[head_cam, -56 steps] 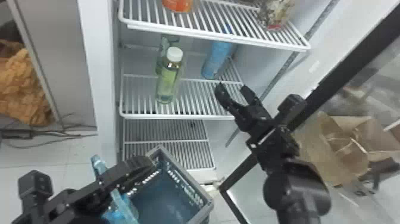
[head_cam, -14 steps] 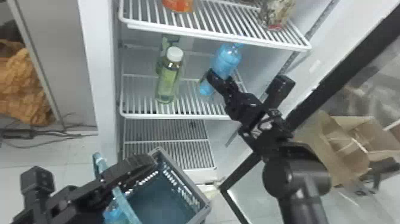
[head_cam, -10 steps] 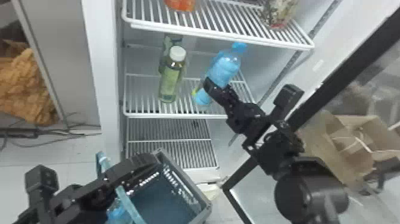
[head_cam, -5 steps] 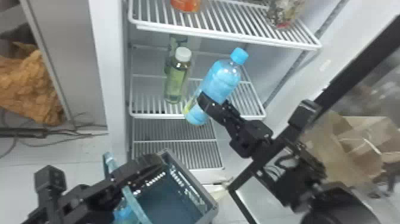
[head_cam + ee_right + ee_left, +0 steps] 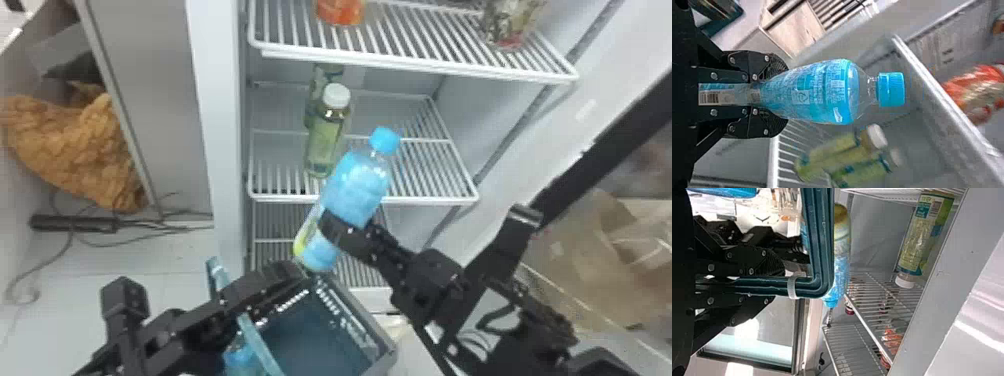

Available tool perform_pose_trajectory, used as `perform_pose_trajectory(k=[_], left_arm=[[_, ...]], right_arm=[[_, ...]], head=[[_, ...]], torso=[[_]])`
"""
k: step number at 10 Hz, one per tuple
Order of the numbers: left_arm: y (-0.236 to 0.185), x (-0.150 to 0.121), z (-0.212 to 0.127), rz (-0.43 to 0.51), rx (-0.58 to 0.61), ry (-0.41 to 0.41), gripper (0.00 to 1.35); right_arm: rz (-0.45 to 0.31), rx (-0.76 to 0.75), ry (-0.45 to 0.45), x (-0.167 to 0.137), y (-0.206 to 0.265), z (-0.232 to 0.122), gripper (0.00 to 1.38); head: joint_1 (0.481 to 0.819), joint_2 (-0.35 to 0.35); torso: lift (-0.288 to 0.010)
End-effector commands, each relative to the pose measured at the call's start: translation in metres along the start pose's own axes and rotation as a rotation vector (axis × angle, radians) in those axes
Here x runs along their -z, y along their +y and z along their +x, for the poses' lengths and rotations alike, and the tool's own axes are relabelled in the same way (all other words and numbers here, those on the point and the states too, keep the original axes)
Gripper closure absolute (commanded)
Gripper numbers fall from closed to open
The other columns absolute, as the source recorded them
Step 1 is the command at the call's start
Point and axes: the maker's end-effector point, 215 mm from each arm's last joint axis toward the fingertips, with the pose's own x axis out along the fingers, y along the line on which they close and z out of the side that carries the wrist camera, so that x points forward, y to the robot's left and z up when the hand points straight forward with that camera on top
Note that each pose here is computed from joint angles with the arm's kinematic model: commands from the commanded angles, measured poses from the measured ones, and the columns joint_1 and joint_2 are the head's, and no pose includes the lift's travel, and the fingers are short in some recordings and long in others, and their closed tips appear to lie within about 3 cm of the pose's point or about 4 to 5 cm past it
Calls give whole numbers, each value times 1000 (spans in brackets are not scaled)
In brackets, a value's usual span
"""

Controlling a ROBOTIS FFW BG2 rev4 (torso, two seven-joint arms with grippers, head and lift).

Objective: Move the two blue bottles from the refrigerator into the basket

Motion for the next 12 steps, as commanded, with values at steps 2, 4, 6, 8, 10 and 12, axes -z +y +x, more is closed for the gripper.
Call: perform_pose_trajectory(k=[2,4,6,8,10,12], left_arm=[[0,0,0,1,-2,0,1164],[0,0,-1,-2,-1,-1,1164],[0,1,0,-2,1,-2,1164],[0,1,0,-3,2,-3,1164],[0,1,0,-5,3,-4,1164],[2,2,-1,-7,-1,-5,1164]], right_arm=[[52,-28,80,35,17,-6,1279],[91,-31,119,53,20,-11,986],[109,-49,150,65,24,-14,131],[104,-37,132,59,20,-15,131],[86,-9,95,46,9,-20,171],[34,39,-48,15,-18,-27,174]], head=[[695,-182],[695,-172],[695,-164],[695,-163],[695,-177],[695,-200]], torso=[[-216],[-216],[-216],[-216],[-216],[-216]])
